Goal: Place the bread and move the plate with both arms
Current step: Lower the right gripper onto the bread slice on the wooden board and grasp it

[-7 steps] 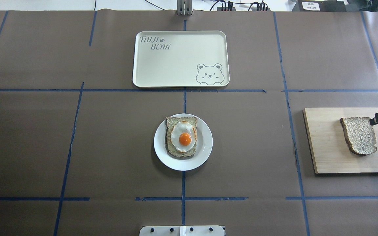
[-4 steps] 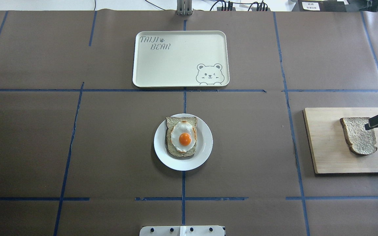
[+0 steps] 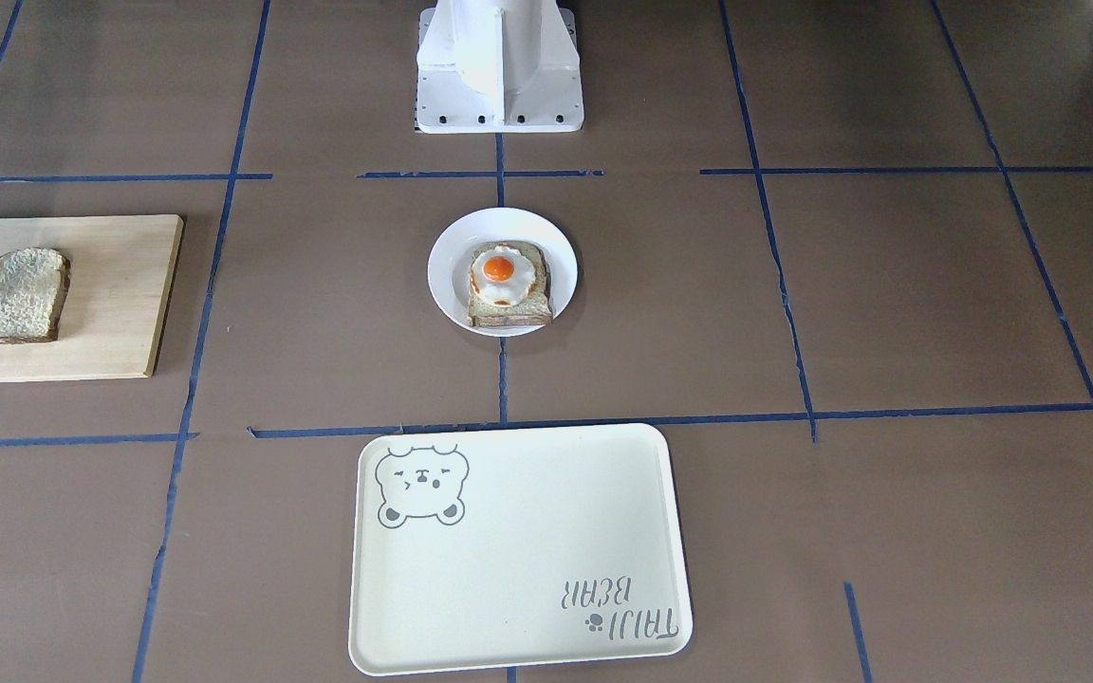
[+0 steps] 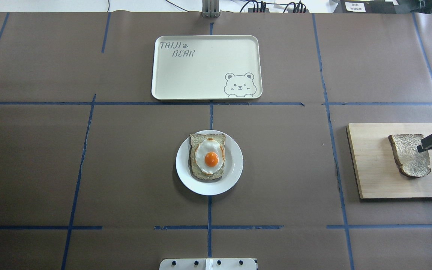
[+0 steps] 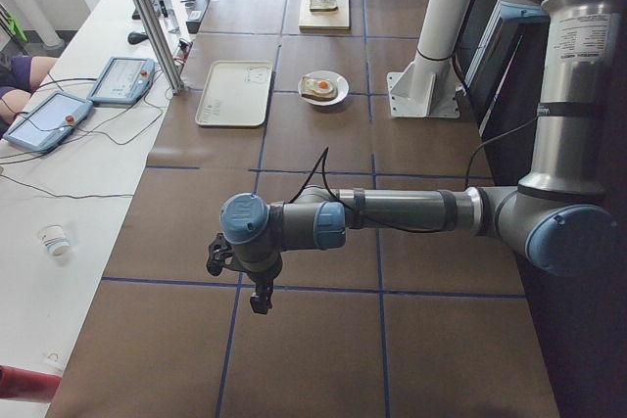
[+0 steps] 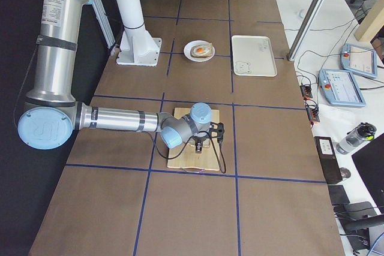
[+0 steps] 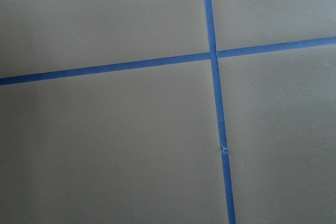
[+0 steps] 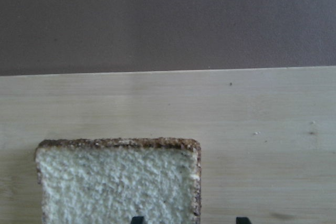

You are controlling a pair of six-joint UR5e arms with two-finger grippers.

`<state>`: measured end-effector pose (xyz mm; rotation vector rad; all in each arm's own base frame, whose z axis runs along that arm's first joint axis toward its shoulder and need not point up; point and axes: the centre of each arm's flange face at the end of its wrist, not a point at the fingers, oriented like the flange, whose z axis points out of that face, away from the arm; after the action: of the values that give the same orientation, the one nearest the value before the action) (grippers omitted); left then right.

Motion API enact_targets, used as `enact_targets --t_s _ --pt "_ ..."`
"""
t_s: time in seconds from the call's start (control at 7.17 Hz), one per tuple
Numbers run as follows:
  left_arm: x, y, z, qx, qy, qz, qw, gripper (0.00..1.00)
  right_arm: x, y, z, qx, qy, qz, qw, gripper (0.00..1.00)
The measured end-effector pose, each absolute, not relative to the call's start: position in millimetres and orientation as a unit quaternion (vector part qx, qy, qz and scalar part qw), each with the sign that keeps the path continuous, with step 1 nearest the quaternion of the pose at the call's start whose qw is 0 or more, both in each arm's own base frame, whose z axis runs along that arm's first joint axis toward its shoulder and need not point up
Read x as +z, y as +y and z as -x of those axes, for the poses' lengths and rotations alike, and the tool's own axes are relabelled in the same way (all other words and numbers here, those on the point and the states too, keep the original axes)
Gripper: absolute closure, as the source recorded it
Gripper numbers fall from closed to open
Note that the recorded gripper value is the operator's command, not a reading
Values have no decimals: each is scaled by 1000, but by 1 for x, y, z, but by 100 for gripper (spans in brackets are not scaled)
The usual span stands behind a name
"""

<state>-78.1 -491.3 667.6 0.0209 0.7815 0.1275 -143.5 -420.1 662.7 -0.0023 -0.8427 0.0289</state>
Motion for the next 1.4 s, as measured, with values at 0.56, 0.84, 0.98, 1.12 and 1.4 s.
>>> enact_targets --t_s 0.56,0.84,0.98,1.12,1.4 --pt "667 -492 78 62 381 -11 923 0 668 -418 148 11 -401 3 916 68" --pt "667 -492 78 62 381 -11 923 0 672 -418 147 13 -398 4 917 81" --pt "667 -491 79 62 381 -11 923 0 673 -418 147 13 -397 4 918 90" --pt "667 -491 79 62 381 -11 923 0 673 -418 147 13 -396 3 918 98" --pt "667 -491 79 62 381 -11 923 0 671 -419 147 12 -397 1 918 100"
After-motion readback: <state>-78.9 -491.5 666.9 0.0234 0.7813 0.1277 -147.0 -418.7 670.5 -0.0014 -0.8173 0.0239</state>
